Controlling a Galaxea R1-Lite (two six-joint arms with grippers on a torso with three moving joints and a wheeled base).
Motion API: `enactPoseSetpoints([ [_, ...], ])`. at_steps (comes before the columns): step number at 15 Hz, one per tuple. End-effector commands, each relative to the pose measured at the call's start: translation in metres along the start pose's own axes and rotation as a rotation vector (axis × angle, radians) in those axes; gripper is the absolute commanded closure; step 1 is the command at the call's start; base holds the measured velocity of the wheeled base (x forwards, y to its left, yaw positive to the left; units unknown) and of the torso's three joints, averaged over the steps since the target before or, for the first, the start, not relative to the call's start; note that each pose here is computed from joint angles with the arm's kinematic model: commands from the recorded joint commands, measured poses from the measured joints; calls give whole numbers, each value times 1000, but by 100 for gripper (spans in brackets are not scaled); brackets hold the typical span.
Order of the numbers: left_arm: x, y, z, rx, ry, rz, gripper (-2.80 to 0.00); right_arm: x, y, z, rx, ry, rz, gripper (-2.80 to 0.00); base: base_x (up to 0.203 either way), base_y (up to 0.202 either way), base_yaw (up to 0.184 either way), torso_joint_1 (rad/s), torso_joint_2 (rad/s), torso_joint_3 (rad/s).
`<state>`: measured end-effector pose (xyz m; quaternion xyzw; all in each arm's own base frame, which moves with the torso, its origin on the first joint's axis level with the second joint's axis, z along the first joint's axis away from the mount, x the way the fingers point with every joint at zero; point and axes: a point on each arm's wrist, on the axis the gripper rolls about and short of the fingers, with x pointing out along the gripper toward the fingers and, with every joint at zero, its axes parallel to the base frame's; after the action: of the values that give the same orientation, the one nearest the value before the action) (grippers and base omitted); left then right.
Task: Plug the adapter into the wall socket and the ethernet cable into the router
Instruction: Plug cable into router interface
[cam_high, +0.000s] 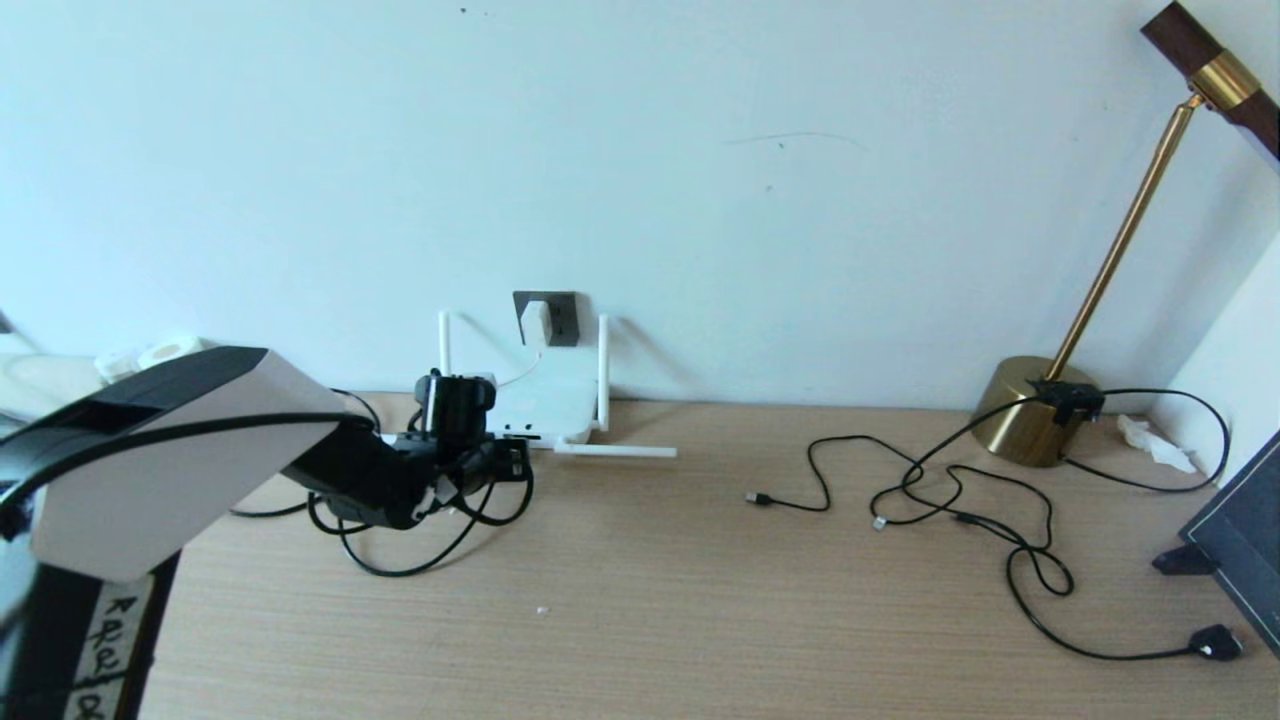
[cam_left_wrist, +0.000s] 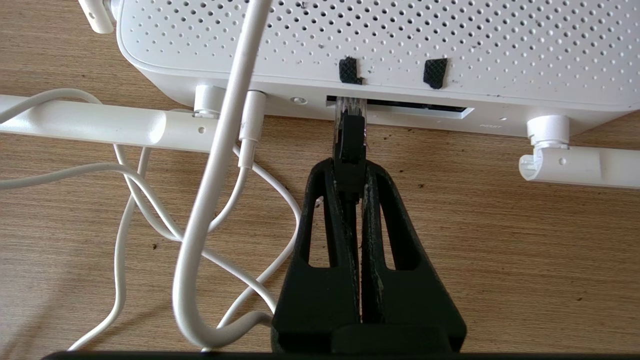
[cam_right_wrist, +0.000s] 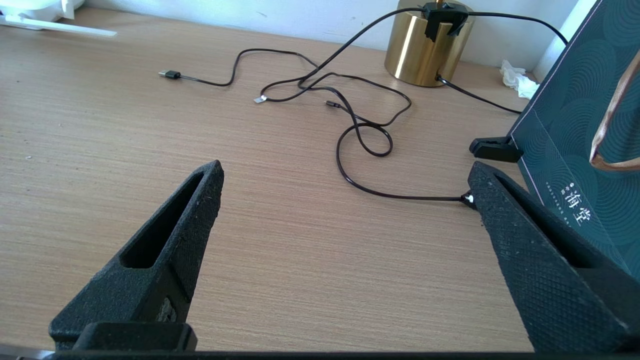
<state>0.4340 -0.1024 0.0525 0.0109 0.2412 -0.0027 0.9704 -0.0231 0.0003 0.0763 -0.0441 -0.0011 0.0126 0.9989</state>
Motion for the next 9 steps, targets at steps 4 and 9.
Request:
enactPoseSetpoints([
  [4,3,0,1,-3,-12,1,0,0,0,0,-1,1,1,-280,0,0,0,0,0,0],
  [9,3,2,1,-5,-11,5,0,0,0,0,-1,1,1,-280,0,0,0,0,0,0],
])
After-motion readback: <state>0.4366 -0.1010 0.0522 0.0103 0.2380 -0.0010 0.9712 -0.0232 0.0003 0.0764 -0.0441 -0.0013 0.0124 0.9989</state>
